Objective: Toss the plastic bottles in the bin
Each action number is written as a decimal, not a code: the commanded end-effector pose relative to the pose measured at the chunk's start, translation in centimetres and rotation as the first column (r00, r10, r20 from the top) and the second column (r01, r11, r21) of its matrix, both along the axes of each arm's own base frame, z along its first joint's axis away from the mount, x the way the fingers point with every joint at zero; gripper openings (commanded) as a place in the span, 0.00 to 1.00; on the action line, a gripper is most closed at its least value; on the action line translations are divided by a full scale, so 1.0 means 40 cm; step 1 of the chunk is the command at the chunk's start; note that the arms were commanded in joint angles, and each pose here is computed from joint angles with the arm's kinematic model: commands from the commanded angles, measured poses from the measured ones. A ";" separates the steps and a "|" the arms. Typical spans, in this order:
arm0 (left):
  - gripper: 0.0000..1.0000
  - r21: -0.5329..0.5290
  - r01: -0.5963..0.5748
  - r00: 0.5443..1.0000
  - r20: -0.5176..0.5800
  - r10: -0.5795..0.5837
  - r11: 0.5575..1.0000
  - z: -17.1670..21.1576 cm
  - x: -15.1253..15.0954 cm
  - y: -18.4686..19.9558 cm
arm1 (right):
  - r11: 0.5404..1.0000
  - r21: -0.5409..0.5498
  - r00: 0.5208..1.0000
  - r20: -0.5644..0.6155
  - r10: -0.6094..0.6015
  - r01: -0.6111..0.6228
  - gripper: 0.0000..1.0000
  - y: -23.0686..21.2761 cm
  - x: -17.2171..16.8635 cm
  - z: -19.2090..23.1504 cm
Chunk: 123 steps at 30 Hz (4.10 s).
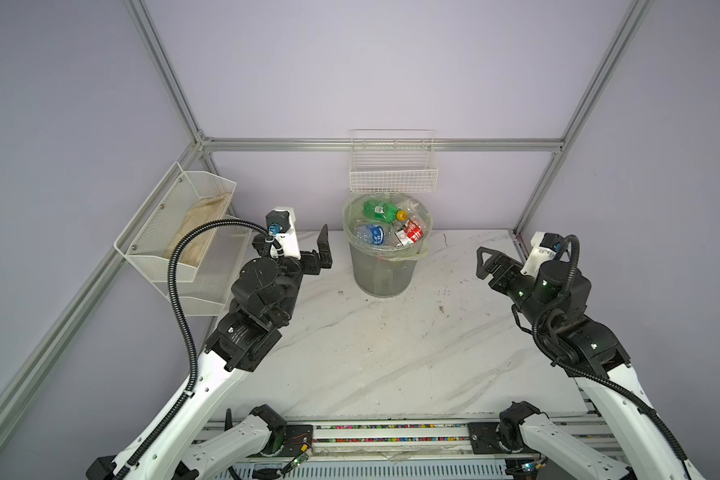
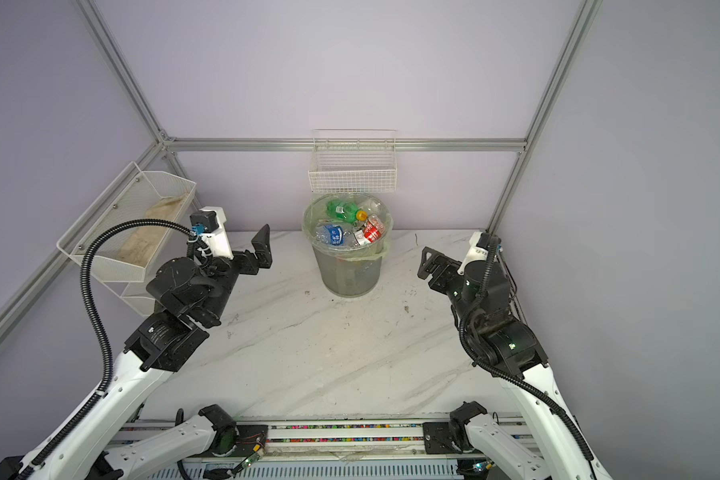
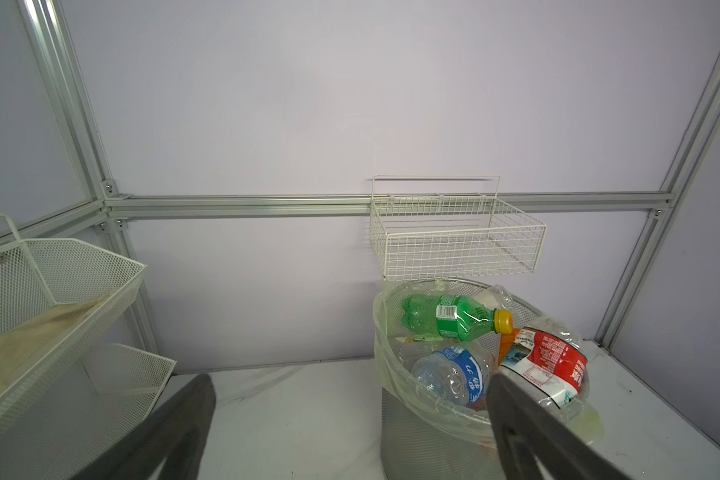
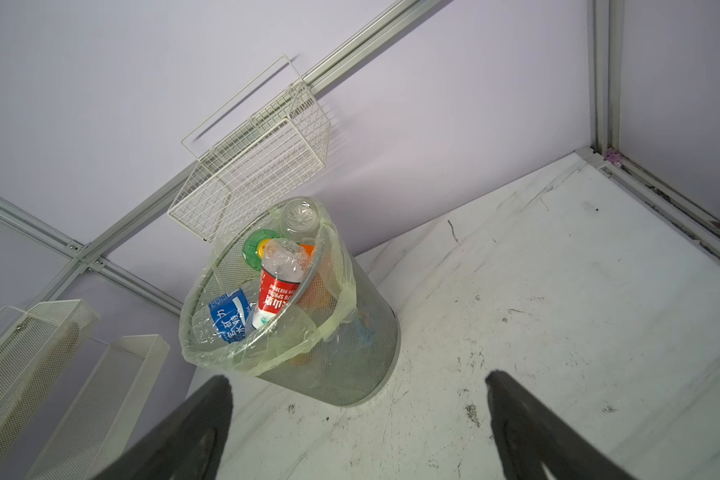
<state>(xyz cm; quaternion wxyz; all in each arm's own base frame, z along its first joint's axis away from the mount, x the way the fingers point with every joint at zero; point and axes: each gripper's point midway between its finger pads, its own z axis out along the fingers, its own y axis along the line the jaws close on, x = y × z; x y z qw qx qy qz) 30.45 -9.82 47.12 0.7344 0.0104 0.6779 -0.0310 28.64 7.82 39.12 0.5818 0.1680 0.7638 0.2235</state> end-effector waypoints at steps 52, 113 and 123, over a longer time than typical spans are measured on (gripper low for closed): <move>1.00 0.150 -0.371 0.904 -0.167 0.393 0.917 -0.408 -0.020 0.169 | 0.893 -0.091 0.898 0.050 -0.438 0.441 0.98 -0.221 -0.063 -0.187; 1.00 0.348 -0.756 0.509 -0.221 0.832 0.555 -0.783 -0.118 0.365 | 0.620 -0.116 0.624 -0.002 -0.781 0.776 0.97 -0.343 -0.086 -0.444; 1.00 0.336 -0.769 0.500 -0.214 0.839 0.544 -0.781 -0.120 0.371 | 0.450 -0.216 0.478 0.098 -0.873 0.867 0.97 -0.390 -0.118 -0.501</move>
